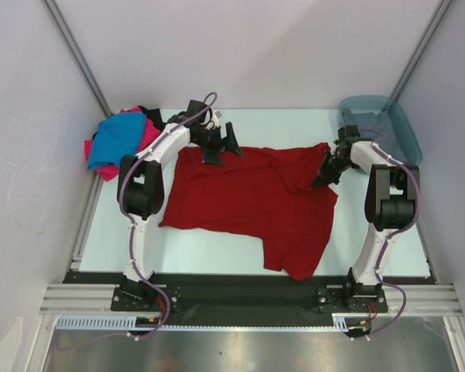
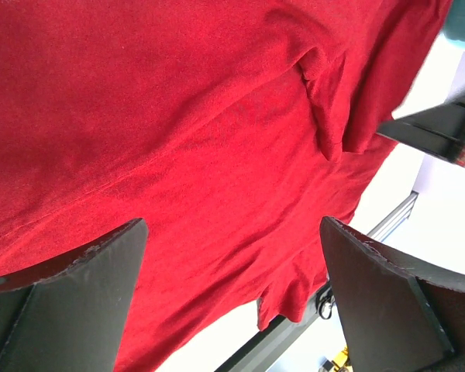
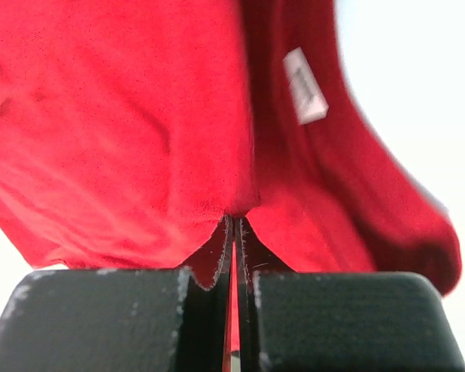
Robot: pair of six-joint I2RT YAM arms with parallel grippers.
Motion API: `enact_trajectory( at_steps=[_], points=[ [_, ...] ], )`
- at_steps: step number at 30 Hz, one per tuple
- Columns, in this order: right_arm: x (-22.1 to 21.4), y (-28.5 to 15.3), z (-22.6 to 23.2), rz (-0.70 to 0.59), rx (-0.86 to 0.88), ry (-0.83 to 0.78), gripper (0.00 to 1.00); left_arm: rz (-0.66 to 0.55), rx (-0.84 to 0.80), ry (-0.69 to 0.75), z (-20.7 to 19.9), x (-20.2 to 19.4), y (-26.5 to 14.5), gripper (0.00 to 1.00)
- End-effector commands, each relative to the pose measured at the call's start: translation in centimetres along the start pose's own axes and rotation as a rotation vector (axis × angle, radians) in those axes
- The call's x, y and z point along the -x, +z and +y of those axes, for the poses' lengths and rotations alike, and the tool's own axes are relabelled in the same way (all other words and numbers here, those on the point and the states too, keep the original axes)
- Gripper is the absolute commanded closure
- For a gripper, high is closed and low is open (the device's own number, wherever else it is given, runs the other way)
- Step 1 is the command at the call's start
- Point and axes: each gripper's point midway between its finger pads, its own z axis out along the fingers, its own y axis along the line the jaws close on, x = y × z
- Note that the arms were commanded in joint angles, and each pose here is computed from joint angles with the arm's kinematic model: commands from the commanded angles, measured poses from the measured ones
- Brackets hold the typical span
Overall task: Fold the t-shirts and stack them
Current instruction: Fold the tshirt
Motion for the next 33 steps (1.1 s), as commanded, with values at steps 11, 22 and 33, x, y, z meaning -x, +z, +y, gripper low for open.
enact_trajectory(
  at_steps=[11,22,33],
  points=[
    [-0.7,-8.3,-0.4,-0.07,-0.18,-0.056,1.0,-0.045,-0.062,0.025,-1.5,1.3,-0.9,0.0],
    [-1.1,-7.0,-2.9,-0.039,-0.297,-0.027,0.36,-0.039,-0.066,0.018,-1.4,1.4,-0.5,0.0],
    [6.7,-8.8,6.7,-0.181,0.009,-0.184,0.36,-0.153,0.109,0.021,2.6,4.7,-3.4,0.0]
  ],
)
